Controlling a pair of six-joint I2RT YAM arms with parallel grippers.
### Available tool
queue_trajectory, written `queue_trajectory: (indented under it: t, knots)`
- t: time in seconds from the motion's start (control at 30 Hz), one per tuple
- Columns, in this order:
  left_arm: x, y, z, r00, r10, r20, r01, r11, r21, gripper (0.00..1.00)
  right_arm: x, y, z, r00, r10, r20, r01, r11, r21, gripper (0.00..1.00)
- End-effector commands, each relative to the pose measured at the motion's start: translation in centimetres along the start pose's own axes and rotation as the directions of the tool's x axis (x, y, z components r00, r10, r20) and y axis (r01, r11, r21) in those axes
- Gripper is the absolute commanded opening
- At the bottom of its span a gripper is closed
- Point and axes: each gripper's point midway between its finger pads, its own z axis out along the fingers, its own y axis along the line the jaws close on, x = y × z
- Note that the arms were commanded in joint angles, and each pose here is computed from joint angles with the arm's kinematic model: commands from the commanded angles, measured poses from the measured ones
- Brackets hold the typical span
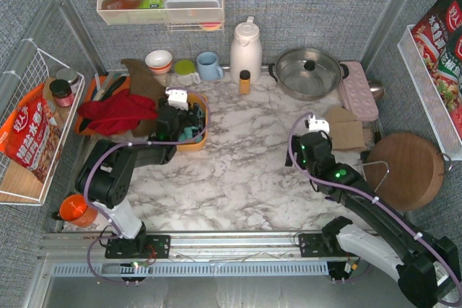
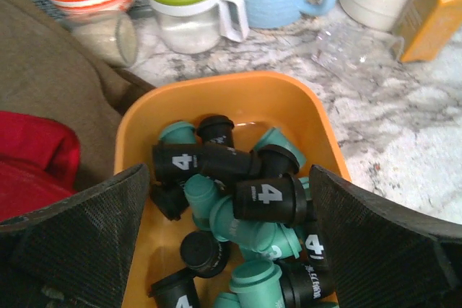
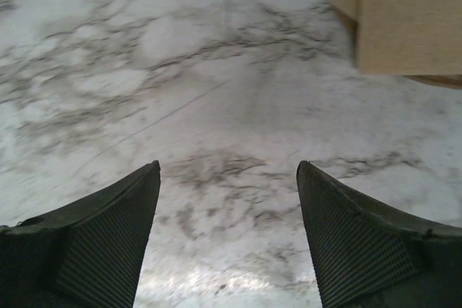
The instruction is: Mix the coffee capsules in the storage basket
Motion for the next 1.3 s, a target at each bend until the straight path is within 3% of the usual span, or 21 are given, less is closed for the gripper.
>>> queue_trajectory:
  t: [0.0, 0.03, 0.07, 0.1, 0.27, 0.37, 0.6, 0.7, 0.77, 0.8, 0.93, 1.13, 1.27]
  knots:
    - [-2.6, 2.0, -0.7, 0.992, -0.081, 0.095, 0.092, 0.989, -0.118, 0.99, -1.0, -4.2, 1.4, 0.99, -0.068, 0.126, 0.038, 0.974, 0.225, 0.86]
    - [-2.9, 2.4, -0.9, 0.989, -0.095, 0.111, 0.109, 0.985, -0.133, 0.99, -0.8, -4.8, 1.8, 0.986, -0.096, 0.137, 0.059, 0.964, 0.258, 0.87]
    - [-3.3, 2.6, -1.2, 0.986, -0.105, 0.128, 0.123, 0.982, -0.144, 0.99, -1.0, -5.4, 2.0, 0.983, -0.103, 0.152, 0.055, 0.955, 0.292, 0.97]
    - [-3.6, 3.0, -1.5, 0.983, -0.112, 0.146, 0.135, 0.978, -0.157, 0.99, -1.3, -5.7, 2.0, 0.983, -0.118, 0.14, 0.07, 0.948, 0.311, 0.99]
    - [-5.8, 4.2, -2.9, 0.967, -0.09, 0.24, 0.14, 0.97, -0.197, 0.99, -1.8, -5.7, 4.4, 0.95, -0.23, 0.21, 0.158, 0.937, 0.312, 0.99]
    - [-6.8, 5.1, -3.7, 0.961, -0.037, 0.274, 0.105, 0.965, -0.24, 0.99, -0.4, -6.3, 6.7, 0.951, -0.165, 0.263, 0.09, 0.957, 0.277, 0.99]
    - [-8.3, 6.3, -5.7, 0.941, 0.006, 0.338, 0.096, 0.954, -0.284, 0.99, -1.7, -6.5, 10.1, 0.928, -0.194, 0.317, 0.115, 0.961, 0.252, 0.99]
    - [-8.8, 6.7, -6.4, 0.938, 0.024, 0.345, 0.087, 0.95, -0.301, 0.99, -0.3, -7.6, 12.1, 0.925, -0.113, 0.363, 0.042, 0.98, 0.196, 0.99]
    - [-9.3, 6.8, -7.7, 0.929, 0.01, 0.37, 0.103, 0.953, -0.285, 0.99, -0.6, -7.4, 12.2, 0.931, -0.098, 0.352, 0.036, 0.983, 0.178, 0.99]
    - [-9.9, 6.6, -8.6, 0.92, 0.004, 0.391, 0.108, 0.958, -0.265, 0.99, 0.3, -7.2, 12.6, 0.952, -0.117, 0.281, 0.071, 0.983, 0.167, 0.99]
    - [-8.6, 6.6, -10.8, 0.946, 0.014, 0.324, 0.069, 0.968, -0.242, 0.99, -0.3, -7.1, 13.5, 0.962, -0.109, 0.25, 0.071, 0.985, 0.156, 0.99]
    - [-1.6, 10.6, -14.7, 0.995, 0.084, 0.06, -0.05, 0.901, -0.431, 0.99, -0.3, -7.4, 13.9, 0.971, -0.087, 0.222, 0.054, 0.987, 0.152, 0.99]
    - [3.3, 12.3, -17.1, 0.999, 0.02, 0.033, -0.001, 0.87, -0.494, 0.99, -0.3, -7.4, 13.9, 0.972, -0.085, 0.22, 0.052, 0.987, 0.15, 0.99]
